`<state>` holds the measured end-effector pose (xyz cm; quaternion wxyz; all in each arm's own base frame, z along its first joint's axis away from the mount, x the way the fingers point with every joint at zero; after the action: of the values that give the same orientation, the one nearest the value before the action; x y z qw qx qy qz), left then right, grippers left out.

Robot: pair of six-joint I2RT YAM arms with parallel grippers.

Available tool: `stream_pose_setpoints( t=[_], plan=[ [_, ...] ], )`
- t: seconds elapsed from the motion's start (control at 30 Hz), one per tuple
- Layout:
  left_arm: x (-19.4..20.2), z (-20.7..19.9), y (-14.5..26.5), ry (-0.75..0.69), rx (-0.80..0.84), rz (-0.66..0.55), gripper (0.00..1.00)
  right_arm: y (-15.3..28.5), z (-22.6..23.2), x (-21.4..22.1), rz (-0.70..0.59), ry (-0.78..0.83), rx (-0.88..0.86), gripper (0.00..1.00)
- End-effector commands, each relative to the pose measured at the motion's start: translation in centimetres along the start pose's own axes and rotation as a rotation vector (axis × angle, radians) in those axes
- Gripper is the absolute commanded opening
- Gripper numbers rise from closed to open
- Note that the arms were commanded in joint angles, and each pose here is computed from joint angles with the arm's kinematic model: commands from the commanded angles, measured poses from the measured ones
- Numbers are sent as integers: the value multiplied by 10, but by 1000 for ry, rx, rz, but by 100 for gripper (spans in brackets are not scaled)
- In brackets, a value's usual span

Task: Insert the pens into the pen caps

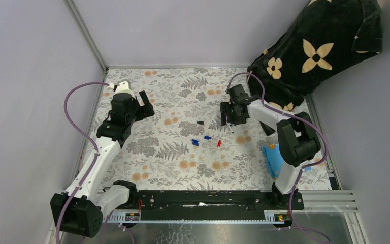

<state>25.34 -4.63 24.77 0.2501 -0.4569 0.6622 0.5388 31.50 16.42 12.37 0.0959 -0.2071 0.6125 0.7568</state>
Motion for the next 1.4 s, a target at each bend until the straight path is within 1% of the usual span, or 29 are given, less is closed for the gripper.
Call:
stream_pose_setpoints(
  t=[0.0,0.07,0.13,0.2,0.27,0.37,0.47,0.87,1.1,1.23,1.37],
  plan=[
    [-12,-4,3,-2,55,-69,98,-1,3,-3,16,63,33,70],
    [-12,-5,3,-2,65,-70,98,-6,3,0,35,68,37,68],
    [-12,-5,2,-3,70,-68,98,-10,3,2,46,72,39,64],
    [-11,-5,2,-3,72,-67,98,-14,4,4,52,78,38,61],
    [-11,-5,2,-3,72,-64,99,-18,5,6,59,81,38,63],
    [-11,-5,2,-2,72,-65,98,-21,5,6,61,89,59,59],
    [-11,-4,2,-1,72,-64,98,-23,4,7,70,96,71,56],
    [-11,-3,1,11,68,-66,98,-27,12,17,113,157,79,37],
    [-11,-2,1,15,65,-67,99,-29,17,21,126,189,70,29],
    [-11,-2,2,16,65,-69,98,-28,18,20,122,198,70,26],
    [-11,-2,2,18,63,-71,98,-26,19,19,119,206,63,18]
  ],
)
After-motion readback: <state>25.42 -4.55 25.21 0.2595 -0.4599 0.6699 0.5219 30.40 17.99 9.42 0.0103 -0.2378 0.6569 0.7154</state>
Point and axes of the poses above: each gripper's point midway between its finger pads, its own y axis back along the fingers, its own z axis along the line the jaws close on, x = y × z, the point moved 9 cm from there along y, back along the fingers, and after that the axes turned 2 degrees about y, right-handed, at the moved point
